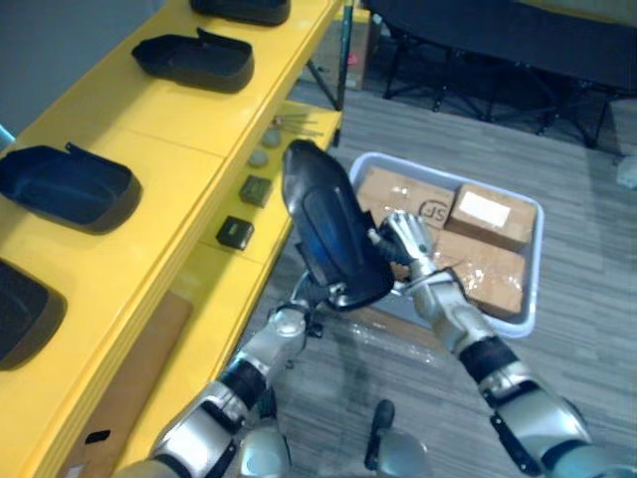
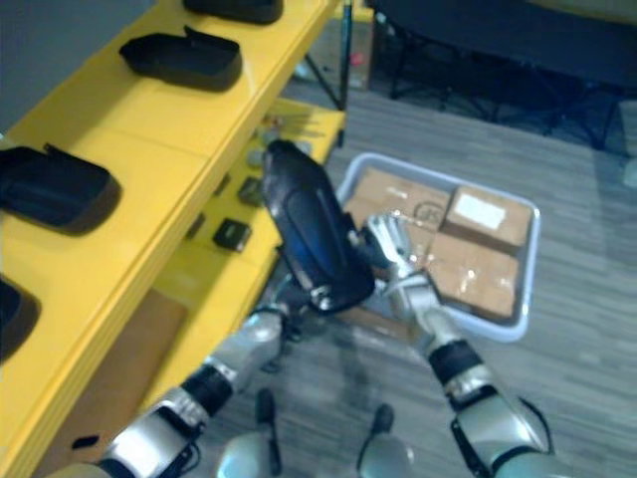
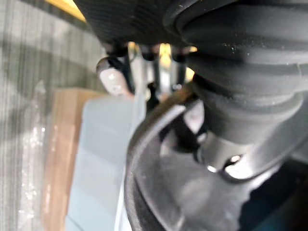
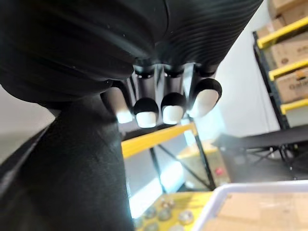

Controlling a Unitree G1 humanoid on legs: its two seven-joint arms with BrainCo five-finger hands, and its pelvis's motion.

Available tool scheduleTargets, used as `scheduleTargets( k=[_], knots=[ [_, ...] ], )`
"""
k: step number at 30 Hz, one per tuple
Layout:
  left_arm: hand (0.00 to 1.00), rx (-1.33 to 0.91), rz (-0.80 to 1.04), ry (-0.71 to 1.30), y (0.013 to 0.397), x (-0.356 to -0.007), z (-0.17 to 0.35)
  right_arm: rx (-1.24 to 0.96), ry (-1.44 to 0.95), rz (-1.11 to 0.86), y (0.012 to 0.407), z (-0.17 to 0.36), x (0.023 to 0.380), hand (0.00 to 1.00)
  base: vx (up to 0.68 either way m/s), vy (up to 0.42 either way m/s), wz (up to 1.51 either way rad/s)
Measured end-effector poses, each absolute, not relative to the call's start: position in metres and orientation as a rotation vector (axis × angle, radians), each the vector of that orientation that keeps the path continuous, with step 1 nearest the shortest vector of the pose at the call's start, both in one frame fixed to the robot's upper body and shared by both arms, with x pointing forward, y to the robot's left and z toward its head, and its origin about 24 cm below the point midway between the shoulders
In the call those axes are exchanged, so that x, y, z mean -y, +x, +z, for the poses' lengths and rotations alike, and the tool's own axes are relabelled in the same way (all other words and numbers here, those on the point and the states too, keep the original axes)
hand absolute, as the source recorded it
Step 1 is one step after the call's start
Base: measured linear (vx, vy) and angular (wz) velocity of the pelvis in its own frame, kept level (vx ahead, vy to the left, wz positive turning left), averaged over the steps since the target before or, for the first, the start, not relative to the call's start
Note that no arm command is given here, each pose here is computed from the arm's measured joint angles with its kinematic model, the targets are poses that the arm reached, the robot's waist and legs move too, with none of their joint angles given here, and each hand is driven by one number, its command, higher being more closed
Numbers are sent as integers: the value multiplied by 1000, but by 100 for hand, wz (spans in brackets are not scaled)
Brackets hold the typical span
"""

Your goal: Walk over and take plastic housings, then place them on the shelf

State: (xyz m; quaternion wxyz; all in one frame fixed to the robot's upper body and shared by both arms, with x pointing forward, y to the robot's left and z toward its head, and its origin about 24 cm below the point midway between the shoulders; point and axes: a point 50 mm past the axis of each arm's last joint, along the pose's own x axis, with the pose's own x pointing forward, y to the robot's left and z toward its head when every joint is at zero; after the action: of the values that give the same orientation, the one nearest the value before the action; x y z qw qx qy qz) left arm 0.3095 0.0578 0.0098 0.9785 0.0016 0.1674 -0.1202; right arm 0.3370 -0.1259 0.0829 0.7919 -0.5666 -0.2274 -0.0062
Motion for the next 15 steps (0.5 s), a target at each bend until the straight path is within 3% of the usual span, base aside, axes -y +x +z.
scheduleTargets(
  k=[12, 13, 15],
  knots=[
    [100, -339, -227, -127, 297, -58, -1, 439, -1105, -68, 319, 60, 126, 100, 0, 0, 0],
    [100, -335, -229, -126, 297, -58, -1, 423, -1094, -74, 318, 58, 127, 0, 0, 0, 0],
    [100, -327, -240, -123, 296, -55, -1, 419, -1077, -90, 316, 56, 128, 0, 0, 0, 0]
  ],
)
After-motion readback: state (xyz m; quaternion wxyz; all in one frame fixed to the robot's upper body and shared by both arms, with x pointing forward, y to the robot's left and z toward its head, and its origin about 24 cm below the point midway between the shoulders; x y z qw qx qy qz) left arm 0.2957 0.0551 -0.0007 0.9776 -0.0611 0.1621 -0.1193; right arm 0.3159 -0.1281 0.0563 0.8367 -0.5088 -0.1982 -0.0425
